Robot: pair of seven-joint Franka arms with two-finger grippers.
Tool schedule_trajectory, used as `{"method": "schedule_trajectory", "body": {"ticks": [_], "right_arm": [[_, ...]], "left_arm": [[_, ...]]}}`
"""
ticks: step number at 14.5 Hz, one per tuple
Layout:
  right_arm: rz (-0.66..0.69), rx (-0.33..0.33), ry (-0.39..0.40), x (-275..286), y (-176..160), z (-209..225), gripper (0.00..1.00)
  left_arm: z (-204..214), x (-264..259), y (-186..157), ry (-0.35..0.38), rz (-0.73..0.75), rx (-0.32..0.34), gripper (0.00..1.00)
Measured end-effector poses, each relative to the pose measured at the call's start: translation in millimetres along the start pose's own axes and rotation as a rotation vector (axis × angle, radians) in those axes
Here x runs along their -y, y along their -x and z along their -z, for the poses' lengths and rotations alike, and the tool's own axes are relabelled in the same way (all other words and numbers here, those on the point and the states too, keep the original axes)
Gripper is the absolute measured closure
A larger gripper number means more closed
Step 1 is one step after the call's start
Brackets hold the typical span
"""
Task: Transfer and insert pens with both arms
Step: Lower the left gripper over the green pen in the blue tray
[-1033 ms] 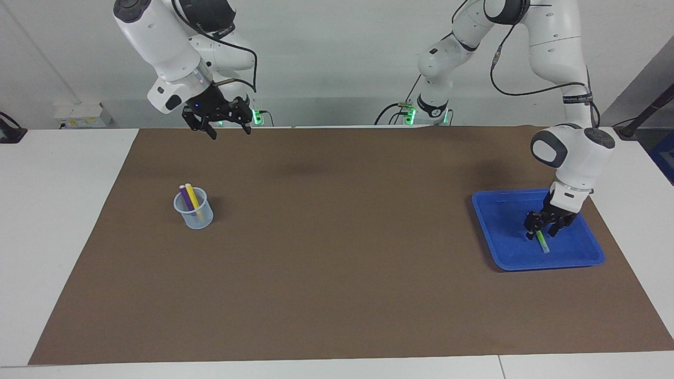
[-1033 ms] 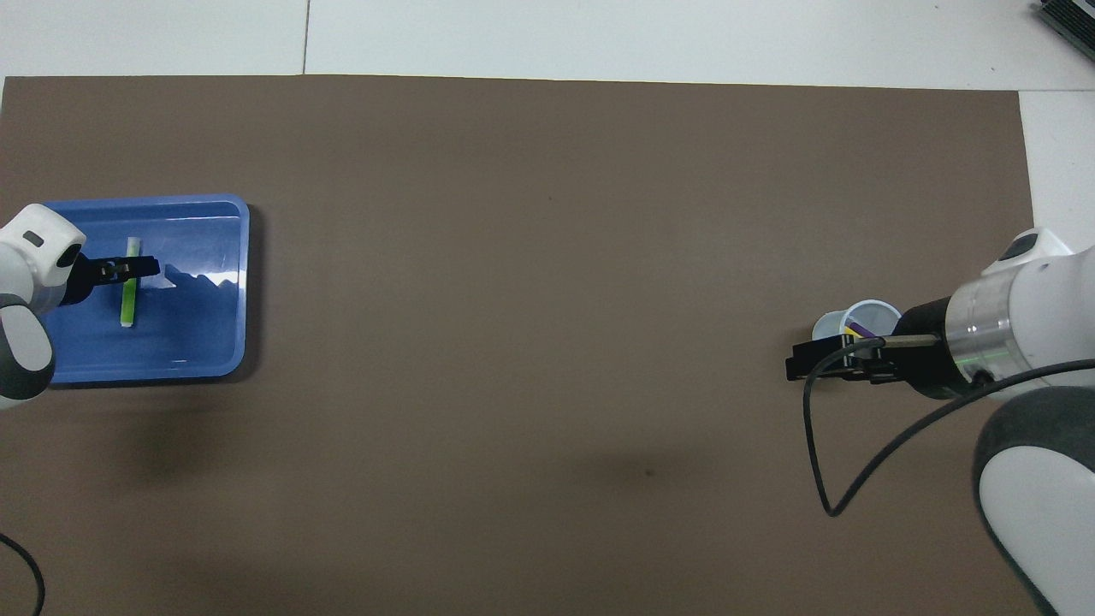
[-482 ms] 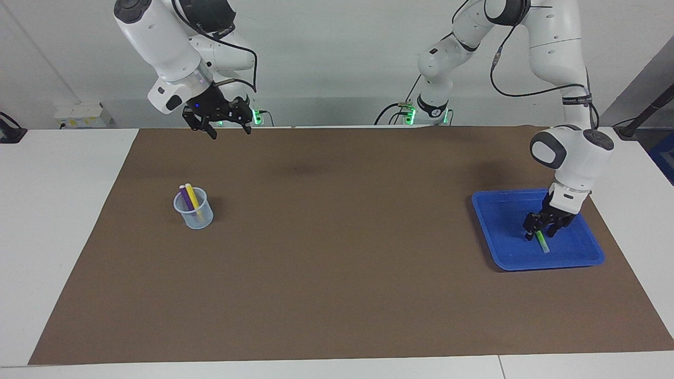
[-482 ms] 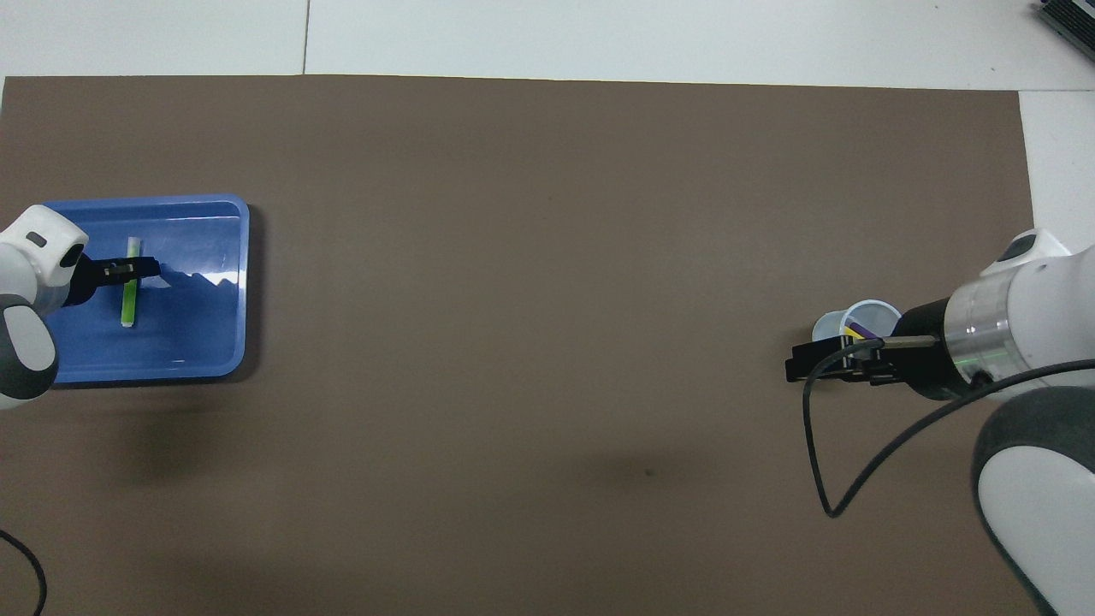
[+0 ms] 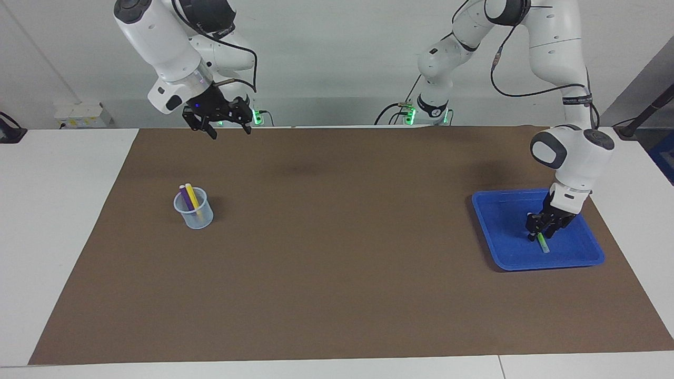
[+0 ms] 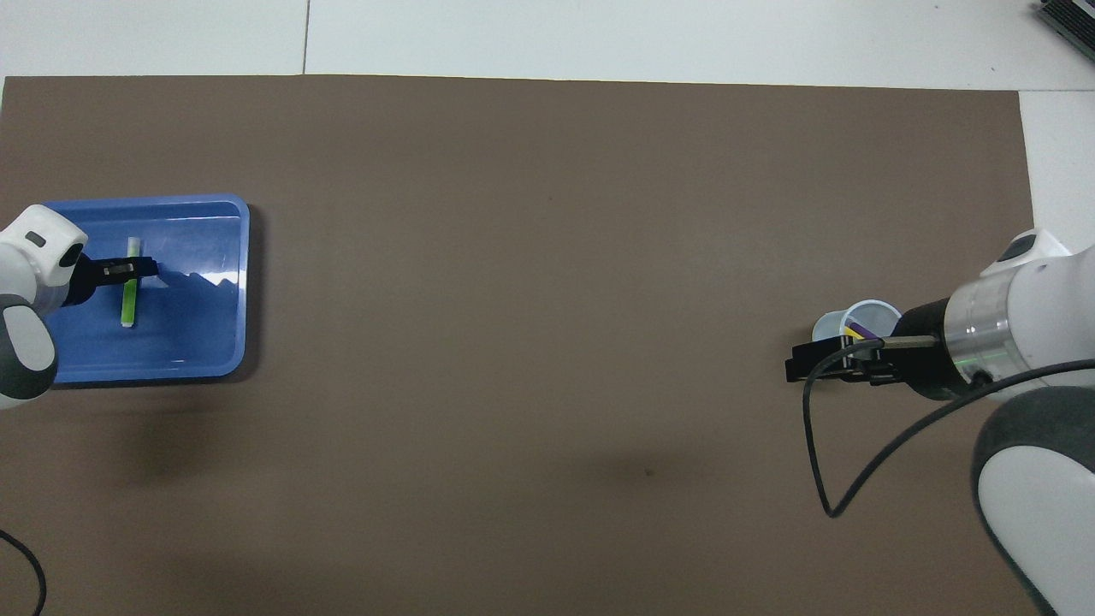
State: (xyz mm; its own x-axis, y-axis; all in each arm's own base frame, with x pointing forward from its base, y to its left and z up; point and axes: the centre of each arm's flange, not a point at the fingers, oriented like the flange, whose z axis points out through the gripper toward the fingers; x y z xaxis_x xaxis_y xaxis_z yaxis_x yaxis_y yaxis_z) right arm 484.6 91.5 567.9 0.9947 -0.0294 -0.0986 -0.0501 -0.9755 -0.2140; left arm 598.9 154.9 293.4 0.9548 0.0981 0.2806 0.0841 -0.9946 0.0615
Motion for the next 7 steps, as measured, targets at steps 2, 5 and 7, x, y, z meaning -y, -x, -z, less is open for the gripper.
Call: {"method": "schedule_trajectory", "body": {"ticks": [2,5,7], "right_arm": [[0.000,0.000,0.000,0.0,0.0,0.0,0.00],[0.000,0.000,0.000,0.0,0.0,-0.1,0.00],[0.000,0.000,0.000,-0.1,0.0,-0.1,0.00]], "left_arm": [[0.3,0.3,-0.2,0.000,0.000,-0.001,0.50],[1.0,1.3,-0.8,-0.002,0.002,-0.003,0.60],[1.3,1.6,-1.1,-0.002,0.002,-0.003,0.70]]}}
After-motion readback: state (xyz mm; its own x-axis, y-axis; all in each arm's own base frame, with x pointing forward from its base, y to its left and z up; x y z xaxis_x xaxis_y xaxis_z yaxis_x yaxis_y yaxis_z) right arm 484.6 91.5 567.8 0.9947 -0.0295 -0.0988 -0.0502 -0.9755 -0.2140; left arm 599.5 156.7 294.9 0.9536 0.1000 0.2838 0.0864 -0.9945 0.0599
